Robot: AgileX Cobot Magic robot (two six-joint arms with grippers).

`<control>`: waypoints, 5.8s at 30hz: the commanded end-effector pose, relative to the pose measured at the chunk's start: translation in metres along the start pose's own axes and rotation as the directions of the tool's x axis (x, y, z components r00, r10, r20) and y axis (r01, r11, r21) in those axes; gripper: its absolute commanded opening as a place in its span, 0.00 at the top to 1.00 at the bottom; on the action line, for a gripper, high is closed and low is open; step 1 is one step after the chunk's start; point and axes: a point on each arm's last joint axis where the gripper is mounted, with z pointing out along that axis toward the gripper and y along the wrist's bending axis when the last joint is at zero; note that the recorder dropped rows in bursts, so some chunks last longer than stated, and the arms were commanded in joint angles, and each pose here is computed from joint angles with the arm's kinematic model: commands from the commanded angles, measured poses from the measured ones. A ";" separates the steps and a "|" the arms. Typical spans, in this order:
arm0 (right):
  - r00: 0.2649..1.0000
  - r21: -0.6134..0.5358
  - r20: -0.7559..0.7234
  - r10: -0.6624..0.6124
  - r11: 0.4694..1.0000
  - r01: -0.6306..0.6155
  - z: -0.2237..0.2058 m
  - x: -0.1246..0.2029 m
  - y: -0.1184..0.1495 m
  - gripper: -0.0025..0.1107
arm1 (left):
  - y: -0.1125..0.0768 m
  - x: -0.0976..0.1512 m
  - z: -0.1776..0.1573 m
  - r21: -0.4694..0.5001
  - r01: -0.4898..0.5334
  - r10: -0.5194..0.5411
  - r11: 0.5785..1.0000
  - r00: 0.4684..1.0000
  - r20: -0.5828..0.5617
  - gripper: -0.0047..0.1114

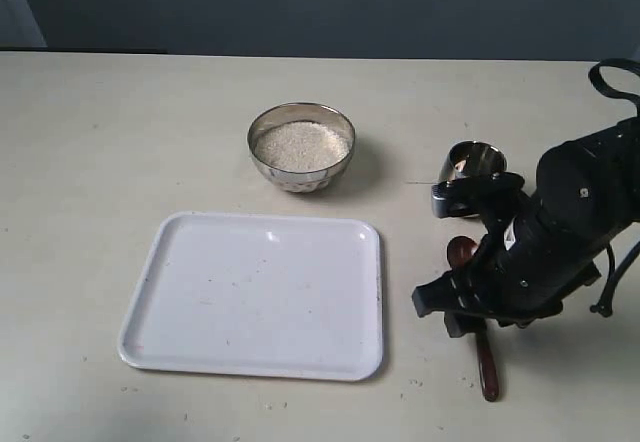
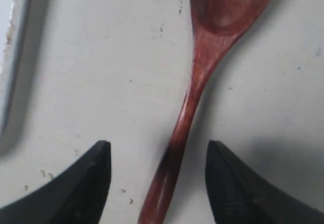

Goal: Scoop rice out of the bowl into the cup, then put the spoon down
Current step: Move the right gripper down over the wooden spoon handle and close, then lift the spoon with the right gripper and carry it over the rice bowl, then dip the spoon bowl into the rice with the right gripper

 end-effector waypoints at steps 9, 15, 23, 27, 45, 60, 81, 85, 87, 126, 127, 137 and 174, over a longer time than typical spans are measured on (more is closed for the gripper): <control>0.997 0.049 -0.056 0.047 0.998 -0.044 0.018 -0.001 -0.003 0.54 | -0.001 -0.002 -0.001 0.012 -0.003 0.003 1.000 1.000 0.016 0.96; 0.993 0.046 -0.092 0.073 0.997 -0.069 0.027 0.001 -0.003 0.54 | -0.001 -0.002 -0.001 0.012 -0.003 0.003 1.000 1.000 0.016 0.96; 0.990 0.052 -0.117 0.079 0.996 -0.074 0.033 0.002 -0.003 0.71 | -0.001 -0.002 -0.001 0.012 -0.003 0.003 1.000 1.000 0.016 0.96; 0.990 0.054 -0.118 0.071 0.996 -0.065 0.033 0.002 -0.003 0.98 | -0.001 -0.002 -0.001 0.012 -0.003 0.003 1.000 1.000 0.016 0.96; 0.924 -0.023 -0.159 -0.348 0.937 0.349 -0.069 -0.038 0.015 0.98 | -0.001 -0.002 -0.001 0.011 -0.005 0.005 1.000 1.000 0.016 0.96; 0.809 0.243 -0.032 -0.586 0.781 0.575 -0.120 -0.141 0.032 0.98 | -0.001 -0.002 -0.001 0.011 -0.005 0.005 1.000 1.000 0.016 0.96; 0.676 0.580 -0.291 -0.677 0.437 0.687 -0.053 -0.176 0.069 0.98 | -0.001 -0.002 -0.001 0.011 -0.003 0.003 1.000 1.000 0.016 0.96; 0.641 0.547 -0.322 -0.697 0.416 0.727 -0.043 -0.174 0.075 0.98 | -0.001 -0.002 -0.001 0.011 -0.003 0.003 1.000 1.000 0.016 0.96; 0.605 0.543 -0.345 -0.718 0.374 0.752 -0.039 -0.172 0.082 0.98 | -0.001 -0.002 -0.001 0.011 -0.003 0.003 1.000 1.000 0.016 0.96; 0.244 0.594 -0.510 -0.825 -0.132 0.793 0.028 -0.189 0.122 0.98 | -0.001 -0.002 -0.001 0.011 -0.003 0.003 1.000 1.000 0.016 0.96; 0.227 0.596 -0.498 -0.837 -0.140 0.791 0.028 -0.189 0.125 0.98 | -0.001 -0.002 -0.001 0.011 -0.003 0.003 1.000 1.000 0.016 0.96; 0.236 0.595 -0.530 -0.814 -0.159 0.788 0.026 -0.189 0.123 0.98 | -0.001 -0.002 -0.001 0.011 -0.003 0.003 1.000 1.000 0.016 0.96; 0.289 0.524 -0.455 -0.842 0.009 0.852 0.037 -0.181 0.118 0.98 | -0.001 -0.002 -0.001 0.011 -0.003 0.003 1.000 1.000 0.016 0.96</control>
